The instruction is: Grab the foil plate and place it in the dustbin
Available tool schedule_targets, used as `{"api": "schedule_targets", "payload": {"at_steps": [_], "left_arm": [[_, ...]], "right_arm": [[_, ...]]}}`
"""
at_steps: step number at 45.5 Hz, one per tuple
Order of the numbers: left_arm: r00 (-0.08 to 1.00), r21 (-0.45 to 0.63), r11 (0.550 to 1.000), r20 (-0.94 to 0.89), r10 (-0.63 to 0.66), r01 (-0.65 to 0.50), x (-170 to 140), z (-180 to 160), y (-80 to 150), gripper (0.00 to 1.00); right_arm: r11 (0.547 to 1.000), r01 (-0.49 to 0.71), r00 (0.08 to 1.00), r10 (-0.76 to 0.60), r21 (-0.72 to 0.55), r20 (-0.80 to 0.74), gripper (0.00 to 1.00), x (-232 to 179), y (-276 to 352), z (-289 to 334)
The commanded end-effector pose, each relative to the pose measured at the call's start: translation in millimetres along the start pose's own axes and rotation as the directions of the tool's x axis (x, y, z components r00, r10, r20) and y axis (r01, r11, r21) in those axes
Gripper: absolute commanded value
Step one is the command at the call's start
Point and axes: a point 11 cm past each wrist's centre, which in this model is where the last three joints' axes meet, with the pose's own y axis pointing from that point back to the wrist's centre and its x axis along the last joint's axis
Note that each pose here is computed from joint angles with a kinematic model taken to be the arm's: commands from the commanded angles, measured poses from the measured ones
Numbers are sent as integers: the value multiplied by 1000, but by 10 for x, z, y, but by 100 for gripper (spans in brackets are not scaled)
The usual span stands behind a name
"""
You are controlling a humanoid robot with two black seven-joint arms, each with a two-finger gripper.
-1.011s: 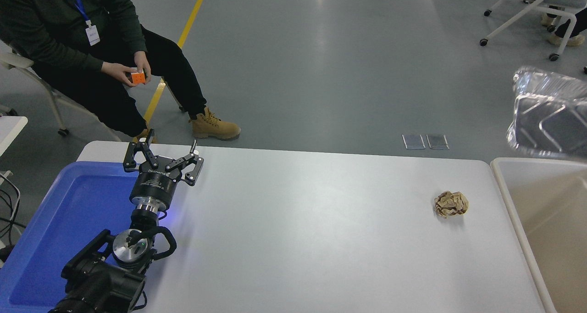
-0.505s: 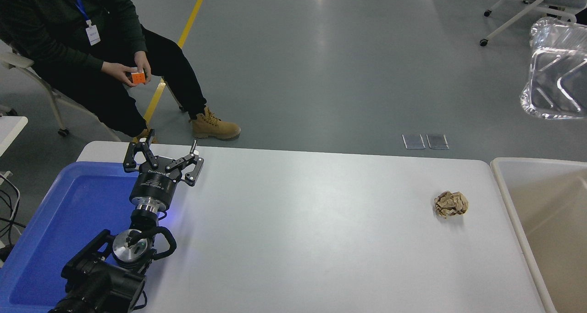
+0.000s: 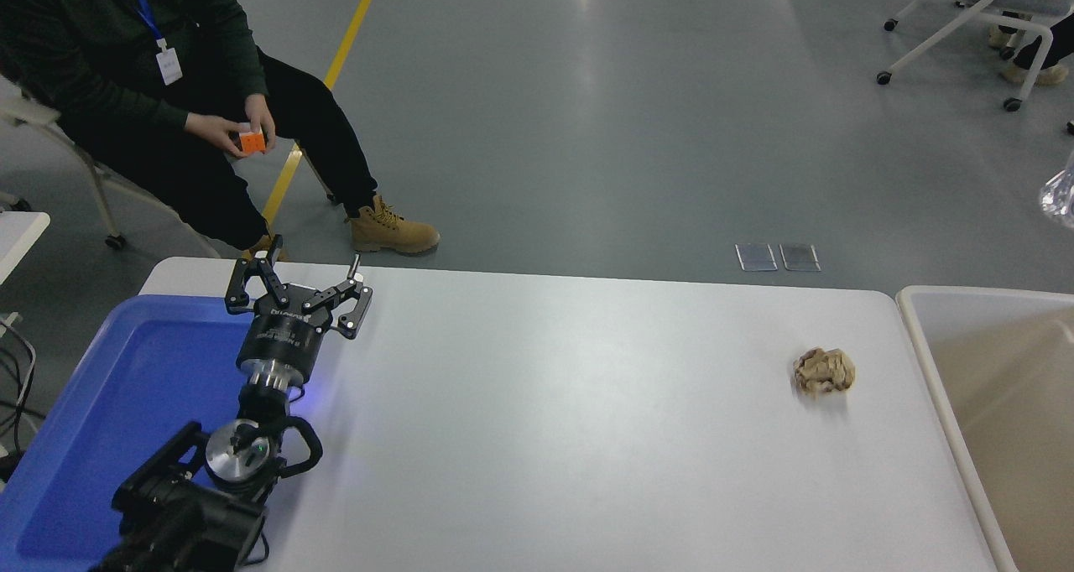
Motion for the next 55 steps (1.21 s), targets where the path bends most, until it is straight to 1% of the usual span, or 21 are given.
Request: {"api": "schedule_targets", "payload": {"at_steps": [1, 11, 15, 20, 28, 37, 48, 55], "left_arm": [[1000, 0, 1000, 0, 1, -1, 1, 0, 0, 99], [1000, 0, 1000, 0, 1, -1, 1, 0, 0, 99], [1000, 0, 1000, 0, -1, 1, 0, 0, 0, 99], [1000, 0, 1000, 0, 1, -1, 1, 0, 0, 99], [1000, 0, 1000, 0, 1, -1, 1, 0, 0, 99], [1000, 0, 1000, 0, 1, -1, 1, 0, 0, 99], [1000, 0, 1000, 0, 1, -1, 1, 0, 0, 99], [1000, -2, 1000, -2, 1, -1, 1, 4, 0, 99]], "right_arm": [[993, -94, 979, 106, -73, 176, 0, -274, -624, 173], [977, -175, 933, 204, -121, 297, 0, -719, -1139, 233], [972, -187, 906, 227, -143, 357, 0, -969, -1318, 229], [972, -173, 883, 224, -157, 412, 0, -1318, -1517, 137], [954, -213, 825, 290, -210, 484, 0, -1854, -1733, 80], [948, -201, 791, 305, -245, 530, 0, -2388, -1879, -44], [944, -156, 728, 310, -292, 611, 0, -2750, -1927, -59], [942, -99, 682, 299, -320, 667, 0, -3001, -1947, -73]]}}
